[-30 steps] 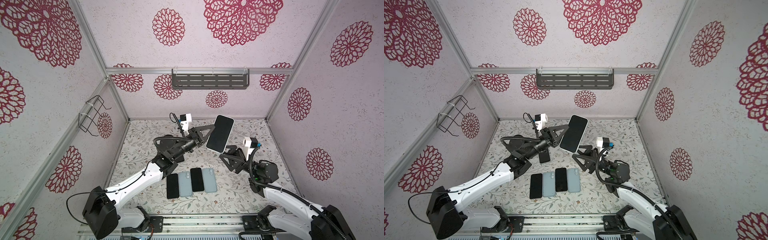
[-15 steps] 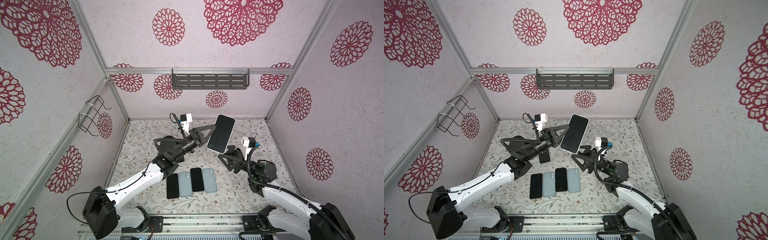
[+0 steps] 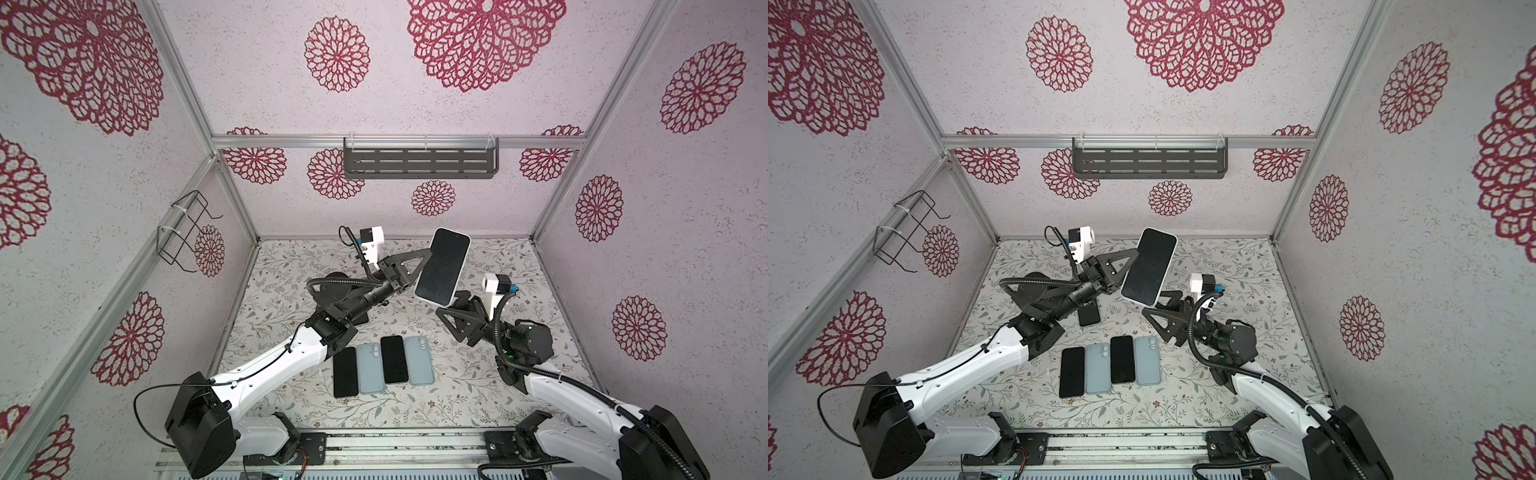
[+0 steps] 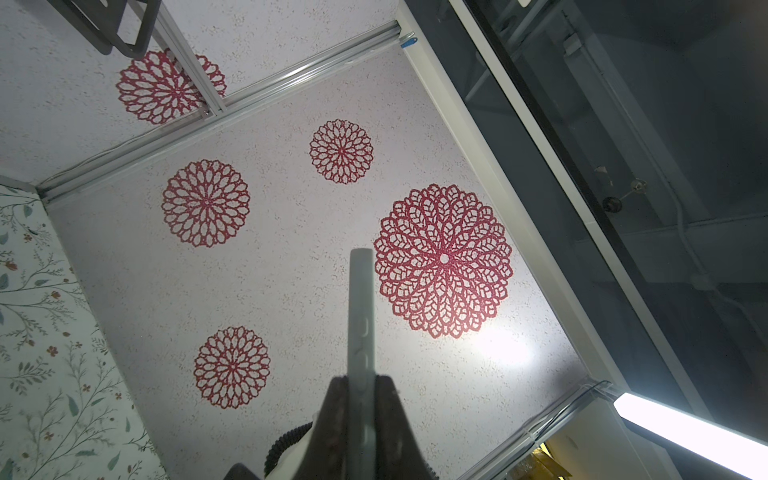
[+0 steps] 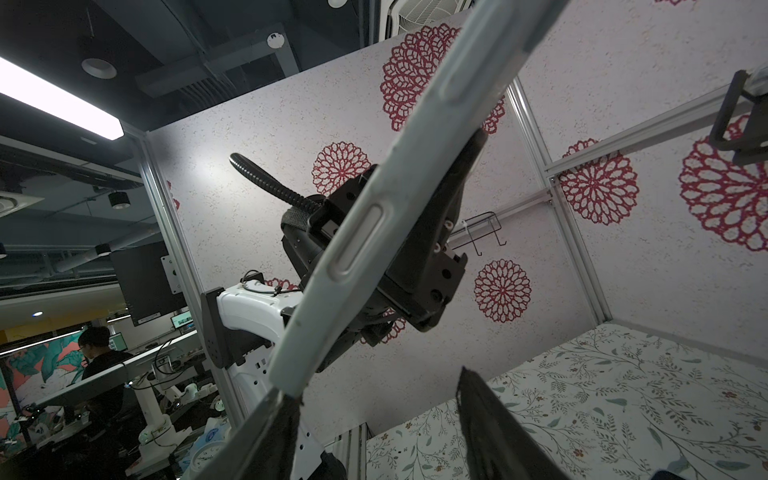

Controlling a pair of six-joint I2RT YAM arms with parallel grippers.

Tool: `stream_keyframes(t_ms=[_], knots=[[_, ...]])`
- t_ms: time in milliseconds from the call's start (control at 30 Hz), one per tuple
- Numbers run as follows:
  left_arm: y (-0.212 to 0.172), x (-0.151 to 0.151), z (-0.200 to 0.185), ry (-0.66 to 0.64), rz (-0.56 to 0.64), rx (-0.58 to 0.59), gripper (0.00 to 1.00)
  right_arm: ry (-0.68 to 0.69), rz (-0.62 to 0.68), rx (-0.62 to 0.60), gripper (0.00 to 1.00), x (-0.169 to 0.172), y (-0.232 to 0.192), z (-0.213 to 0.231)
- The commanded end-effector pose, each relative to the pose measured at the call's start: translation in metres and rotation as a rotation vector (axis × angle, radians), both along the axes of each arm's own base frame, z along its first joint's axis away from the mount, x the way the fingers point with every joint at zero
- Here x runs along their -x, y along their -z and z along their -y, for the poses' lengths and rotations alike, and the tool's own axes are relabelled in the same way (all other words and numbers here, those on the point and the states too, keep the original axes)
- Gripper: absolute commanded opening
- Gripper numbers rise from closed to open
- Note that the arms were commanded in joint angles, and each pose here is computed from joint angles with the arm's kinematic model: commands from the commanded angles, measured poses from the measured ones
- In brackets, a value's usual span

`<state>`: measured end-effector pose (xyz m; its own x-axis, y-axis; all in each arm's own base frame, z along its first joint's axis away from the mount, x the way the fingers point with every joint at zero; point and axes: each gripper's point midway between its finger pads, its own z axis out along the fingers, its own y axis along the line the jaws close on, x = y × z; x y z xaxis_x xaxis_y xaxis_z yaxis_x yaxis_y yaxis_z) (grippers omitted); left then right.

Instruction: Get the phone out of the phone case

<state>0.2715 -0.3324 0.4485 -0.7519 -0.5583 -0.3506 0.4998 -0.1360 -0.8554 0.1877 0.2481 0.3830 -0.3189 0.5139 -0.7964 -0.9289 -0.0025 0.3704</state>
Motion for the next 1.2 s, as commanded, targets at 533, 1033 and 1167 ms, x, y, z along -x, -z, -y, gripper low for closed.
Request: stream_keyframes(t_ms=[533,1033,1167], knots=[[-0.021,0.012,-0.013,-0.012,0.054,0.071,0.0,-0.01,0.07,-0.103,0.66,0.013,-0.033,0.013],[-0.025,0.01,-0.017,-0.019,0.046,0.094,0.0,-0.007,0.049,-0.091,0.67,0.011,-0.025,0.011],[-0.027,0.01,-0.017,-0.013,0.045,0.104,0.0,-0.001,0.04,-0.082,0.66,0.009,-0.021,0.01]])
